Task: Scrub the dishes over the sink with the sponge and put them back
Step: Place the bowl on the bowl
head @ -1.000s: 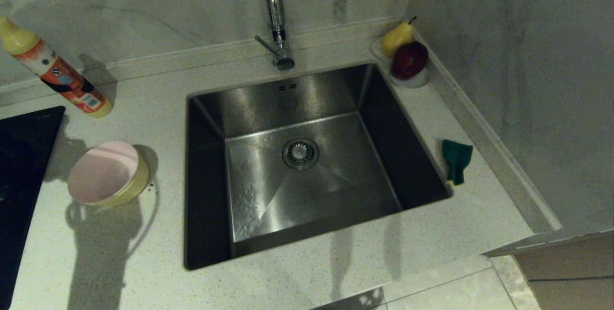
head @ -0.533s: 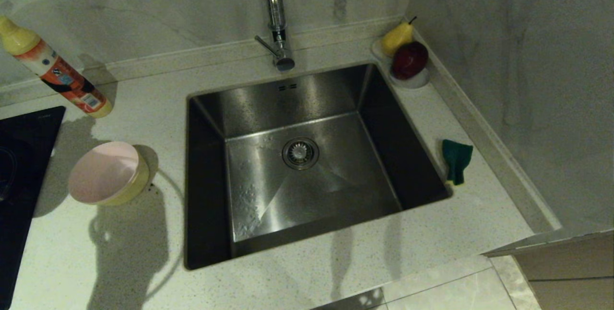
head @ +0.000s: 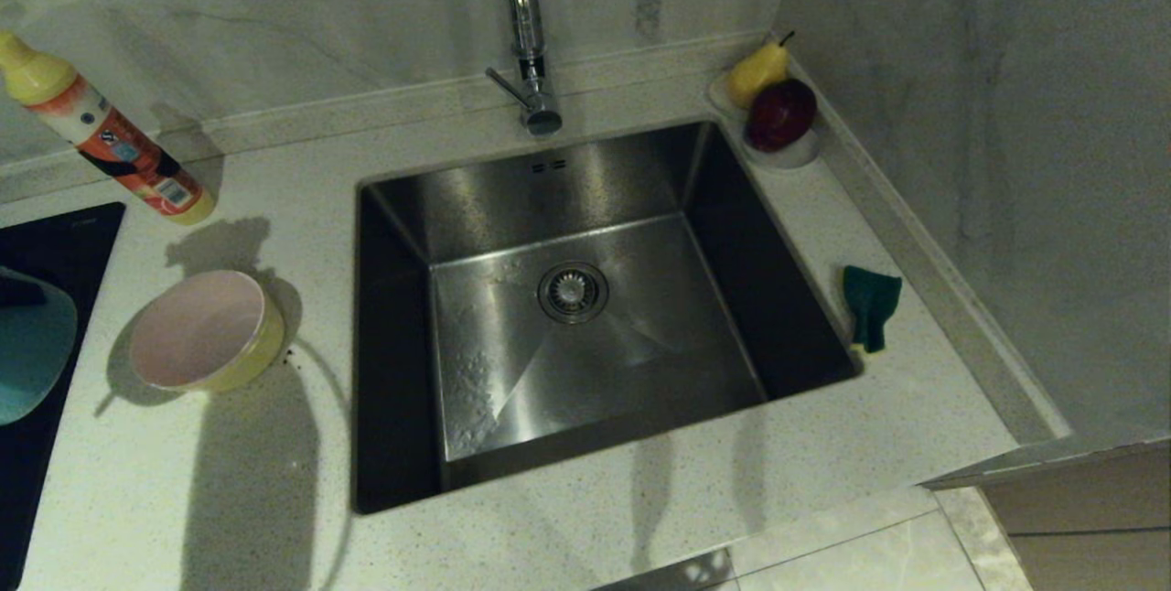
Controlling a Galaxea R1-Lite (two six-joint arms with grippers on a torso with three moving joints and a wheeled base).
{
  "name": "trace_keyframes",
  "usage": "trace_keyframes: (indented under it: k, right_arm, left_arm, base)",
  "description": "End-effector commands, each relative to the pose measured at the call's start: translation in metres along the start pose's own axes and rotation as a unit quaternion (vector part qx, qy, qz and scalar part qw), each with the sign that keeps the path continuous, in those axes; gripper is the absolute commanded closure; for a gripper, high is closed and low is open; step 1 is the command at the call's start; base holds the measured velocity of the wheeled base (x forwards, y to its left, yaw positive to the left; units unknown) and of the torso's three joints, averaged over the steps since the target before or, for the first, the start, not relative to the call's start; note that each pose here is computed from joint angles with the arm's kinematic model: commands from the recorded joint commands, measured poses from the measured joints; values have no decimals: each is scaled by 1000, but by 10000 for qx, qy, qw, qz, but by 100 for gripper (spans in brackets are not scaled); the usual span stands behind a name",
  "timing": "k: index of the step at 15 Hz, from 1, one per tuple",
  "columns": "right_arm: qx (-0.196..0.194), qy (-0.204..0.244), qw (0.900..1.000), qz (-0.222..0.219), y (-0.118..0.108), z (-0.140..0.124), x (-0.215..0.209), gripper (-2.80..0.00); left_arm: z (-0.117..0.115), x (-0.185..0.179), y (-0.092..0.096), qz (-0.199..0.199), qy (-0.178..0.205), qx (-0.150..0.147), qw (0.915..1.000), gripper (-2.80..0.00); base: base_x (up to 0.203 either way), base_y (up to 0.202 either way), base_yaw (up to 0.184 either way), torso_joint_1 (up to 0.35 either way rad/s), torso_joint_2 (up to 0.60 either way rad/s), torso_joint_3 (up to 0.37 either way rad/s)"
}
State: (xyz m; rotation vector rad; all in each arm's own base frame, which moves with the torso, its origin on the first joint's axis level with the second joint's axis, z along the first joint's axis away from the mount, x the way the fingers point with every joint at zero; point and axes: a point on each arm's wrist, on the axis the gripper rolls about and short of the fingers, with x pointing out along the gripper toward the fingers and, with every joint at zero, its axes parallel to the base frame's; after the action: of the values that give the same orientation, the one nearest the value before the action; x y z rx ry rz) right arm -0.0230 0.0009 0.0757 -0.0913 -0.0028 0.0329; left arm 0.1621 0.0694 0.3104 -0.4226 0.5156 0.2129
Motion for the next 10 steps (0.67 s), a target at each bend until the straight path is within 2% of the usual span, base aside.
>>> trace_keyframes:
  k: [1,5,10]
  right_arm:
    - [-4,-2,10000,4,0,0,0,0]
    - [-4,-2,10000,11,0,0,0,0]
    - [-4,-1,10000,2,0,0,0,0]
  left_arm:
    - [-4,8,-13,-114,171,189,9996,0]
    - [-4,35,-31,-36,217,316,9993,0]
    - [-12,63,-42,30,291,415,9987,0]
  base:
    - [0,0,0,0,0,0]
    - [0,0,0,0,0,0]
    - [0,0,0,0,0,0]
